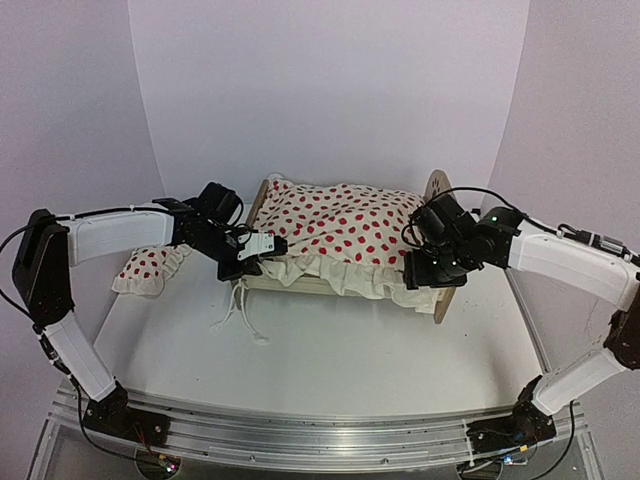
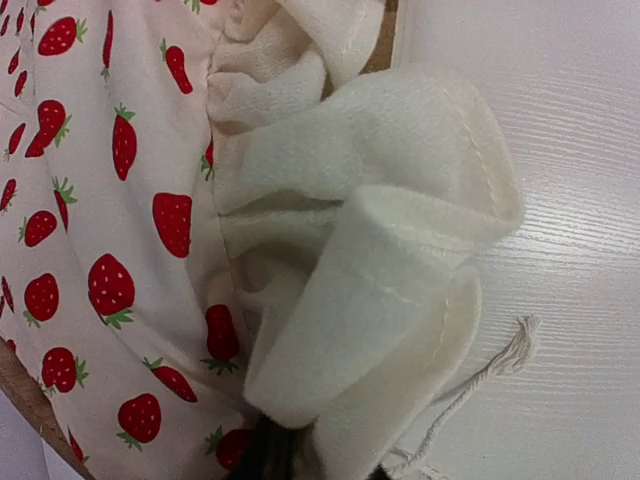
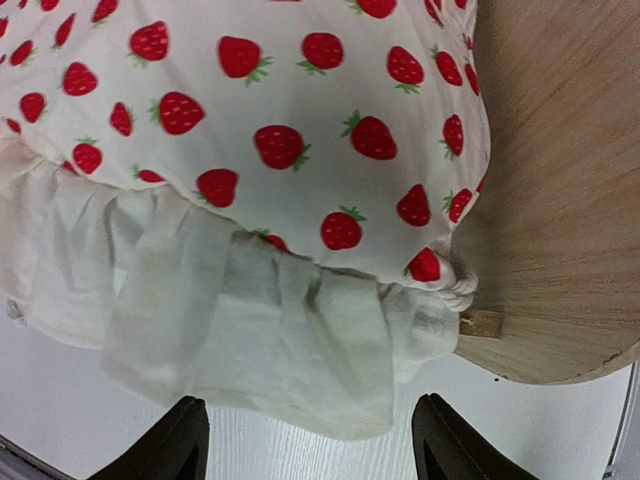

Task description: Set up the pet bed

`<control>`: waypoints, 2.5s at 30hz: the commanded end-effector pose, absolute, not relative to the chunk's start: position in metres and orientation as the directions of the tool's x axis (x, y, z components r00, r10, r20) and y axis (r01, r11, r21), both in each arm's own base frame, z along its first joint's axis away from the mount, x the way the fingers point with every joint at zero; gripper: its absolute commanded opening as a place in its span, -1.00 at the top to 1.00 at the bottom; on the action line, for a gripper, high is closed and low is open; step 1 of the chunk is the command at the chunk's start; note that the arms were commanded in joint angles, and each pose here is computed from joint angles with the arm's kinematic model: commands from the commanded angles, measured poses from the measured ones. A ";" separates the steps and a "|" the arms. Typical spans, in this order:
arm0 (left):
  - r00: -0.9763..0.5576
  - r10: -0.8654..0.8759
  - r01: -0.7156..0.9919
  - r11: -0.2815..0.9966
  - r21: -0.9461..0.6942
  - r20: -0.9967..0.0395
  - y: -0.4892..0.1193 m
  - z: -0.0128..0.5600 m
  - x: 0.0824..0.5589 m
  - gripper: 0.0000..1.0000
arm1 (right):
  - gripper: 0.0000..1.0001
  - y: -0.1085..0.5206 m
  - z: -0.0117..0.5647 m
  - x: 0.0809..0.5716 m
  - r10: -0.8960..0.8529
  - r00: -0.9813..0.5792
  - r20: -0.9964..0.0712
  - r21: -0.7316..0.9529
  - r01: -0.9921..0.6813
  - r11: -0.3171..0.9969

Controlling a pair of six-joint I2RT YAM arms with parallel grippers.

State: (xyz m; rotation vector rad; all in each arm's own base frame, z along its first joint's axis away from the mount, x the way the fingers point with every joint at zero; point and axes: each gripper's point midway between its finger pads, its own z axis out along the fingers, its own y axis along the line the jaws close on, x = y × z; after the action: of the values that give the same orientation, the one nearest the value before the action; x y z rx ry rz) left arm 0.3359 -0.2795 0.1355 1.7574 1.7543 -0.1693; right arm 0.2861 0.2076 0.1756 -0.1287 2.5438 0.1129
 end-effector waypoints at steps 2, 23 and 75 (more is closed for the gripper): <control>0.144 0.830 0.899 0.118 0.421 -0.538 -0.280 0.188 0.339 1.00 | -0.34 0.196 0.159 0.297 -0.014 -0.859 -0.511 0.045 -0.044 0.998; 0.318 0.782 0.905 -0.083 0.417 -0.536 -0.259 0.189 0.296 0.21 | 1.00 0.219 0.149 0.323 -0.066 -0.885 -0.461 0.081 -0.116 0.990; 0.351 0.375 0.821 0.318 0.475 -0.858 -0.527 0.253 0.357 1.00 | 0.52 0.235 0.242 0.352 -0.035 -0.794 -0.606 0.240 -0.224 0.945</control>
State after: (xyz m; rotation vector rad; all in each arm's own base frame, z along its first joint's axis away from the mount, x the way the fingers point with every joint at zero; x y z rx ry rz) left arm 0.3437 -0.5315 0.2302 1.3380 1.2342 -0.4095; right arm 0.3590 0.2441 0.2132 -0.1318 2.5465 0.3753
